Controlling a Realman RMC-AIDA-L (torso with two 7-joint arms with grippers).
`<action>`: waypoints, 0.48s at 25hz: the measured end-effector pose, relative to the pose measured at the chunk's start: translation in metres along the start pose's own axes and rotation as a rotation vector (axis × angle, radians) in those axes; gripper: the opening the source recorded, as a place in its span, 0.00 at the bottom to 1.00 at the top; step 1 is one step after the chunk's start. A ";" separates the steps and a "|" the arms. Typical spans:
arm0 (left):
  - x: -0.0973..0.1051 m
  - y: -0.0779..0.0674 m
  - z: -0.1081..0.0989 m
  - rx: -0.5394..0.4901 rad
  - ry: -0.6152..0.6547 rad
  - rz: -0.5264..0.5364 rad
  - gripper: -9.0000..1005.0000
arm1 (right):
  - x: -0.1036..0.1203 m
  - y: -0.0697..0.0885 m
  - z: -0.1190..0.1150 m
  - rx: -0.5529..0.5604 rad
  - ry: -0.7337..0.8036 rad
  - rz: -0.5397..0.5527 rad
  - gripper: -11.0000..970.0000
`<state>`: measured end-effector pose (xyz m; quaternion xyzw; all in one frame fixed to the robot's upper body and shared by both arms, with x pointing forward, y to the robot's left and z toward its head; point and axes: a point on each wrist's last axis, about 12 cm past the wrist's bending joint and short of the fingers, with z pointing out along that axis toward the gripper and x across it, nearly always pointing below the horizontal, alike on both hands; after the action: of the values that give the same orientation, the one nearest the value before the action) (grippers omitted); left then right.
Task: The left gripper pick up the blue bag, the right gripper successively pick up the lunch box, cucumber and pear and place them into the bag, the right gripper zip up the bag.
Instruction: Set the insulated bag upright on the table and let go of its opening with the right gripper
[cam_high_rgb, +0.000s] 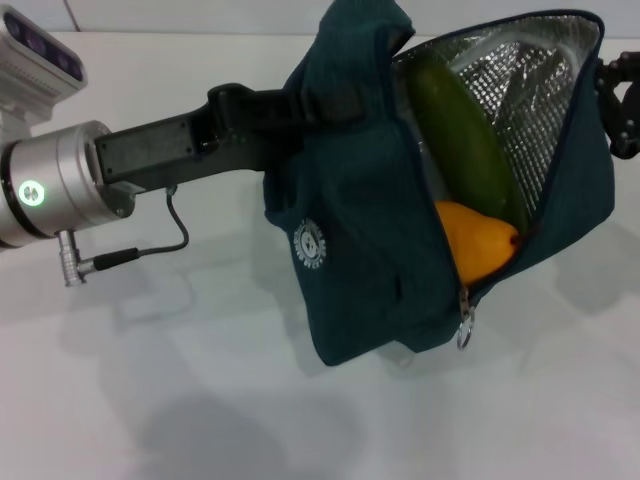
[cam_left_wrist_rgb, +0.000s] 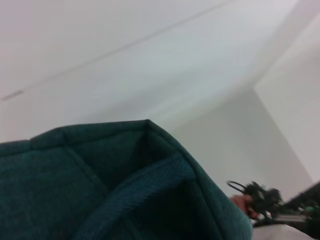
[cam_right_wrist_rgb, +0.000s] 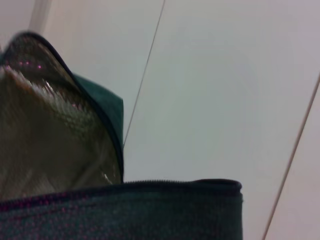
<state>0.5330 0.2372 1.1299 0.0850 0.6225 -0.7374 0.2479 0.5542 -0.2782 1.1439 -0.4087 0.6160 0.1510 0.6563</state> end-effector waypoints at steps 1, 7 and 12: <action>-0.001 0.001 -0.001 -0.012 -0.006 0.000 0.07 | -0.001 0.000 0.000 -0.001 -0.004 -0.001 0.03; 0.003 0.012 -0.005 -0.104 -0.001 -0.013 0.07 | -0.022 0.003 -0.006 -0.060 -0.101 -0.024 0.04; 0.008 0.024 -0.004 -0.198 0.016 -0.034 0.07 | -0.053 -0.007 -0.017 -0.081 -0.203 -0.021 0.04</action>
<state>0.5369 0.2368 1.1045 0.0557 0.6955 -0.6758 0.2376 0.5368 -0.2789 1.1977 -0.4240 0.5355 0.2093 0.6997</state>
